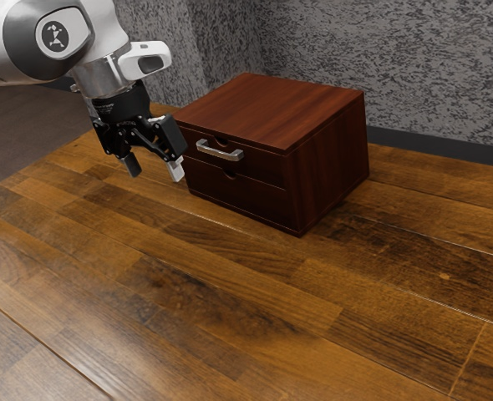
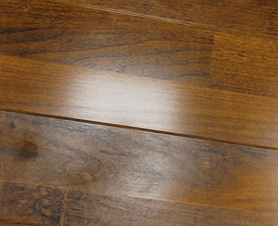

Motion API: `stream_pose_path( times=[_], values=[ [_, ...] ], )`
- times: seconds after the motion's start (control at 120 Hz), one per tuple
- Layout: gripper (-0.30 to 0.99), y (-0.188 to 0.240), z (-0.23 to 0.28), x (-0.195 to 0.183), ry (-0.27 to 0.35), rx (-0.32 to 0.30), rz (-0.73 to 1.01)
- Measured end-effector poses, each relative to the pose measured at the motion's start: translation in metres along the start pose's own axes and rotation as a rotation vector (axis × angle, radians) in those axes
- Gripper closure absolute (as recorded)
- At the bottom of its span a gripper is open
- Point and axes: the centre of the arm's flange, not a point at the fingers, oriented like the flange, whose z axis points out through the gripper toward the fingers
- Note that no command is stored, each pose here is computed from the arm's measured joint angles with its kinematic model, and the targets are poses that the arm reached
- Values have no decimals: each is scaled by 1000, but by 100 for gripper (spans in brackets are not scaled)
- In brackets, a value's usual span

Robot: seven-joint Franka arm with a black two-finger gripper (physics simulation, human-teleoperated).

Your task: Pull the drawer handle with one arm to open the drawer

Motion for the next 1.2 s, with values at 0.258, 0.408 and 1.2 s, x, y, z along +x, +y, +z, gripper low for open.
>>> stream_pose_path(
  times=[0.258,0.408,1.2],
  values=[
    [0,2,-30,-3,60,4,15],
    [0,19,-128,-34,258,34,195],
    [0,57,-28,24,215,198,1324]
  ],
)
